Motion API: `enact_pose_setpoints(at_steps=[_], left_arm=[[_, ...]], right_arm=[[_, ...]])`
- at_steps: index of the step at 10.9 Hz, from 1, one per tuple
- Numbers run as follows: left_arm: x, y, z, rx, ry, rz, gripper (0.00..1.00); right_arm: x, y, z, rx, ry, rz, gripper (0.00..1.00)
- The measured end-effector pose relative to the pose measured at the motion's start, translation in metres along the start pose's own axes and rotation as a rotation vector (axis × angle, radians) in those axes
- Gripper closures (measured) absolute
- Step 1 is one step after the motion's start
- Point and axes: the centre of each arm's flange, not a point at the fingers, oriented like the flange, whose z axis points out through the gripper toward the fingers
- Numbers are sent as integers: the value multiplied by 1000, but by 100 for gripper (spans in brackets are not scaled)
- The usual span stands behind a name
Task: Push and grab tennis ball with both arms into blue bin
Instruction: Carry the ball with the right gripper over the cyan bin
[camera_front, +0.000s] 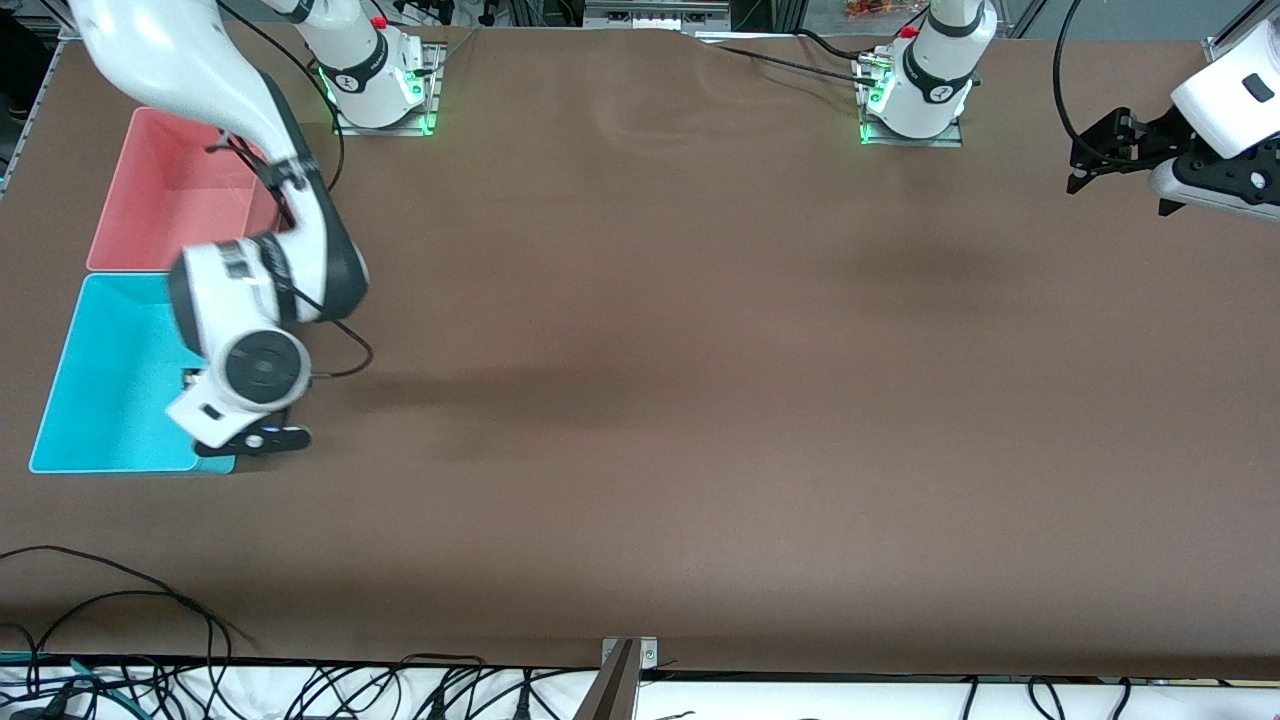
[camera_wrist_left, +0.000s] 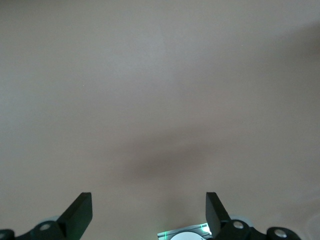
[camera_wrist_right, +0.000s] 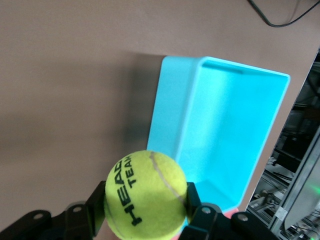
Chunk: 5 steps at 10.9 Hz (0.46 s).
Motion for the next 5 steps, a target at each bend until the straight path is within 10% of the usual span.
enact_pose_setpoints(at_steps=[5], left_arm=[[0,0,0,0,1,0,0]], right_arm=[[-76,181,-16,331,-8,86,35]])
